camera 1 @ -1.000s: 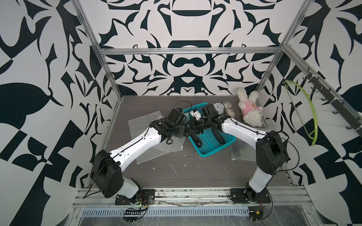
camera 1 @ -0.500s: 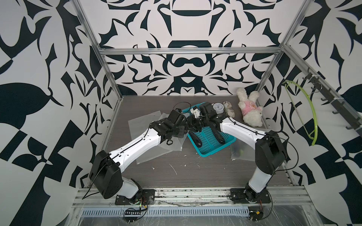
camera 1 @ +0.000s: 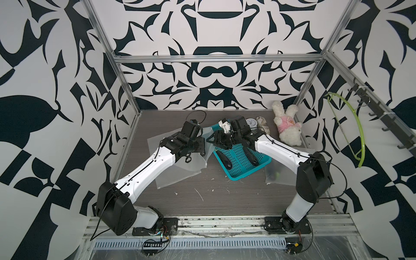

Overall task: Place the eggplant in a zip-top bag and seal the zipper
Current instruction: Place the eggplant in the zipper food storage bag, then pick up the eggplant from the basket.

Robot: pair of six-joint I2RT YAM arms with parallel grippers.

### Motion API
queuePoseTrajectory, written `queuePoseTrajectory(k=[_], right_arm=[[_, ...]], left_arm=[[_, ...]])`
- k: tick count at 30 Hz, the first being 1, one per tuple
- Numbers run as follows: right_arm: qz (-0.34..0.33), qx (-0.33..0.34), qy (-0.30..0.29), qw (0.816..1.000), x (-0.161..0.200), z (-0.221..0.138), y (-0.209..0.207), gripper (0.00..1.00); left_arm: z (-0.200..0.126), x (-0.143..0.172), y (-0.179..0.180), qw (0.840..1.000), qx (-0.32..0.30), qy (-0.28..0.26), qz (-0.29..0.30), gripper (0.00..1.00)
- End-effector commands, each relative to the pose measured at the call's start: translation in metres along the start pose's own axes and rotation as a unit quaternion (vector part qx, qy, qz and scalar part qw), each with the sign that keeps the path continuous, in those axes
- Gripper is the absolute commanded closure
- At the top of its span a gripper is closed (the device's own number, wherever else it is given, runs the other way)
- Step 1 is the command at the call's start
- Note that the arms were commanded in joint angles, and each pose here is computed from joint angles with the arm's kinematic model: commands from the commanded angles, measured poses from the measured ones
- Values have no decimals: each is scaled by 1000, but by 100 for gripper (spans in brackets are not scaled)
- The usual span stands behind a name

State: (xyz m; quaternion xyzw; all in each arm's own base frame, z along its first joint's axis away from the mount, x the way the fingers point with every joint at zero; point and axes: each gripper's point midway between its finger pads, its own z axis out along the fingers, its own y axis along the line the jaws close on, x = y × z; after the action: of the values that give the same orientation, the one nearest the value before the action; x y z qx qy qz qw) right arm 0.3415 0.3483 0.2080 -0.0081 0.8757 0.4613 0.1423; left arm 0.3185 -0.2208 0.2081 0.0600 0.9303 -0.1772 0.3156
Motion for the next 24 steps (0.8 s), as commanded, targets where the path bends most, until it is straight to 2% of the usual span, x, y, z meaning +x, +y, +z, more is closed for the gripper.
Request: queuePoseTrajectory(k=[1,6,13,17,24], right_arm=[[-59,-36,-42,997,-14,-30,42,42],[-118,-8,-51,992,-14,-52,47,43],[-176,34,-46,983,-14,-77,24,39],[-209,100,-26,972,-9,-80,-11,37],[-205,156,18,966,-1,-68,-72,33]], left_arm=[[-12,-4,-1,1000,14,6,-15,100],[-20,-10,9,999,15,5,-34,100],[-13,-6,11,999,15,24,-31,100],[-10,-7,11,999,14,26,-30,100],[1,-4,12,998,7,49,-29,100]])
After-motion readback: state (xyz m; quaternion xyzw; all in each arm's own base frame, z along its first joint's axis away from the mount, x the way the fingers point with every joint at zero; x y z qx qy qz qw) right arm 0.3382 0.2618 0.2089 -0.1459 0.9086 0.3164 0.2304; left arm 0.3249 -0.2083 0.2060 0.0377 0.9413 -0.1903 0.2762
